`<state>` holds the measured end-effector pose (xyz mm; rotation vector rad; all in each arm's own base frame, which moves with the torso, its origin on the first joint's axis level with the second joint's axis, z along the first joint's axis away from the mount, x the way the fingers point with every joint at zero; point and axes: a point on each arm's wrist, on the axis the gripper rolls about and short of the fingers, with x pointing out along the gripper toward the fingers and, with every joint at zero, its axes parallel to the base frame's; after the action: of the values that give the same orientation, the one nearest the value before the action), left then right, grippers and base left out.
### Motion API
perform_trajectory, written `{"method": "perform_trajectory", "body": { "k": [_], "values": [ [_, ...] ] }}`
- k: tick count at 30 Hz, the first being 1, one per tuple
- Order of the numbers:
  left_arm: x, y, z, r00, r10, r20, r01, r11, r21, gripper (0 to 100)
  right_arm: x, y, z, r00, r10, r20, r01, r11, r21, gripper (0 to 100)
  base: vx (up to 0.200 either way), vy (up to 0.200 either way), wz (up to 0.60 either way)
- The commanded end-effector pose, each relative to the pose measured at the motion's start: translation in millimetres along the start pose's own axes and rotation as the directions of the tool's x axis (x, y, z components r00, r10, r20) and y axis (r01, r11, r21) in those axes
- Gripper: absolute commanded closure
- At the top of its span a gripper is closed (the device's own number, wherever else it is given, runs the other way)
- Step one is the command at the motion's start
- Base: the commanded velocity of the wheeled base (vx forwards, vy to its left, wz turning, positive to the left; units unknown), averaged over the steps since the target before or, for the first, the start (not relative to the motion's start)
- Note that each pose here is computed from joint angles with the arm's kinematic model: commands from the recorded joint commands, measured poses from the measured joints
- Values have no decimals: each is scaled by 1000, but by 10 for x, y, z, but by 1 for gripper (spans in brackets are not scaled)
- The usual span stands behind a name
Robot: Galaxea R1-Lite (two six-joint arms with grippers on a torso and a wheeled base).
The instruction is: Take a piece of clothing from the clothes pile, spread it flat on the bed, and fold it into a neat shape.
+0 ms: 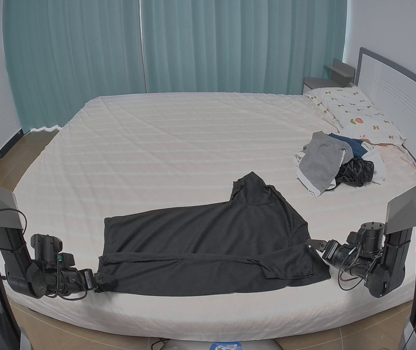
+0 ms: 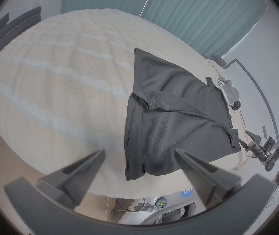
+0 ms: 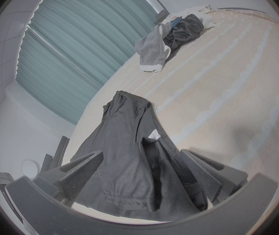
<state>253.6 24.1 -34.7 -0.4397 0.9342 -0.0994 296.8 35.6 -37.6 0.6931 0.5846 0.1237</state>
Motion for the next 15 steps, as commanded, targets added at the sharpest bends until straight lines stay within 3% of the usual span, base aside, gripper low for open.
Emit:
{"method": "perform_trajectory", "body": {
  "k": [1, 5, 11, 15],
  "values": [
    [-3, -8, 55, 1000, -6, 23, 6, 1000, -21, 0, -24, -9, 68, 1000, 3, 27, -3, 1000, 4, 0, 0, 0, 0],
    [13, -22, 100, 999, -10, 39, 13, 998, -62, 0, -39, -7, 110, 999, 4, 45, -4, 1000, 5, 0, 0, 0, 0],
    [5, -50, 167, 998, -18, 66, 24, 995, -96, 0, -97, -3, 230, 996, 10, 87, -11, 1000, 9, 0, 0, -200, 0],
    [-30, -95, 225, 995, -28, 93, 39, 993, -113, 0, -90, -8, 218, 997, 8, 83, -9, 1000, 8, 0, 0, 0, 0]
  ]
}}
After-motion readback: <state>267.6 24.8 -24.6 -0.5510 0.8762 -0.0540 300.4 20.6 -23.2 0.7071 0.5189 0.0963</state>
